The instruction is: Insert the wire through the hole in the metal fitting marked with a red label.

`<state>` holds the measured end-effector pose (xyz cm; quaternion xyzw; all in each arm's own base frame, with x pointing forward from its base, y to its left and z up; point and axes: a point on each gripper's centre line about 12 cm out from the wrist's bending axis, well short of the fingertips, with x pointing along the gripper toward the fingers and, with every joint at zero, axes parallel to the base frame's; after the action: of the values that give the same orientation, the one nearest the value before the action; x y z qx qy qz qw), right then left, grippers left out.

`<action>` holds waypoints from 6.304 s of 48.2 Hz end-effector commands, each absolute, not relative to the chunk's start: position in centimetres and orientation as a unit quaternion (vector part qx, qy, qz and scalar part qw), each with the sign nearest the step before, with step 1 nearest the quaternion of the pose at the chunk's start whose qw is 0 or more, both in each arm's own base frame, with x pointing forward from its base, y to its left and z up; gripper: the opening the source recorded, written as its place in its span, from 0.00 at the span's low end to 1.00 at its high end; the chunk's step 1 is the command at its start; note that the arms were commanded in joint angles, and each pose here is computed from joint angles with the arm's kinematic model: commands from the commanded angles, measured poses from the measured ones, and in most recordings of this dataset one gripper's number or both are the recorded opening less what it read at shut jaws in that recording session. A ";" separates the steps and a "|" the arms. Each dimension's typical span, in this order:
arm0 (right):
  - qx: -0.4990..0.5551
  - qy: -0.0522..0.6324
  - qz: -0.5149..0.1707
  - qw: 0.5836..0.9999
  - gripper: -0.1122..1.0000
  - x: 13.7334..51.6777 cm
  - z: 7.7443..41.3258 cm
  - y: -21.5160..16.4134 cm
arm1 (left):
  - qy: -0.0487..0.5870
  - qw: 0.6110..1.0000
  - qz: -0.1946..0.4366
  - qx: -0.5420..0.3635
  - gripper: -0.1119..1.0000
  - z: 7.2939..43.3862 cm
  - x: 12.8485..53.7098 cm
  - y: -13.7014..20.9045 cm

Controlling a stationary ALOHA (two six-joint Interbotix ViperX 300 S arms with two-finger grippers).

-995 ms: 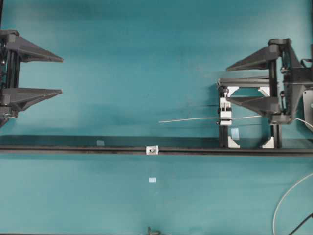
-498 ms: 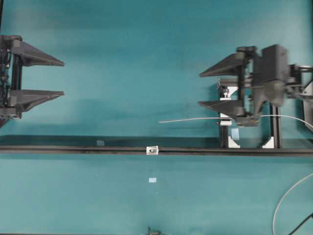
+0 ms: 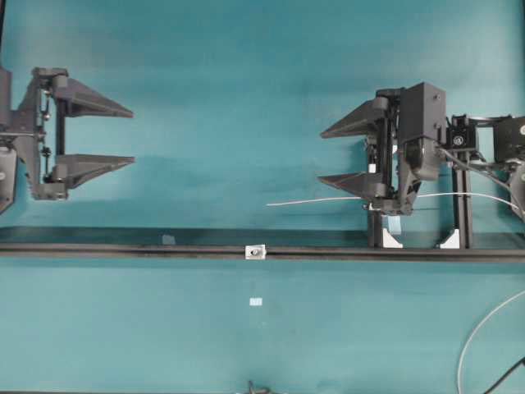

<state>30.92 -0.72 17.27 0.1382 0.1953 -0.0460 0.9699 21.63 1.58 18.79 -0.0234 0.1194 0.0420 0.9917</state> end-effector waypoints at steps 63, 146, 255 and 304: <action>0.150 0.229 -0.025 0.962 0.91 32.9 12.5 1.5 | 0.158 0.987 0.035 0.010 0.89 13.2 26.0 1.6; 0.160 0.246 -0.027 0.956 0.47 33.3 10.8 1.8 | 0.163 0.986 0.034 0.010 0.89 13.0 25.9 1.6; 0.177 0.135 0.044 0.974 0.10 28.1 19.3 5.0 | 0.141 0.989 -0.019 -0.030 0.89 17.6 26.3 -1.9; 0.142 0.130 -0.050 0.980 0.10 28.8 11.2 9.3 | 0.124 0.987 -0.078 -0.059 0.88 10.5 29.5 -6.5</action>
<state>28.54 9.08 11.24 0.1400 0.1402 -0.0511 0.9788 29.07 -6.23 10.02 -0.0569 0.1369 -0.0751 0.9861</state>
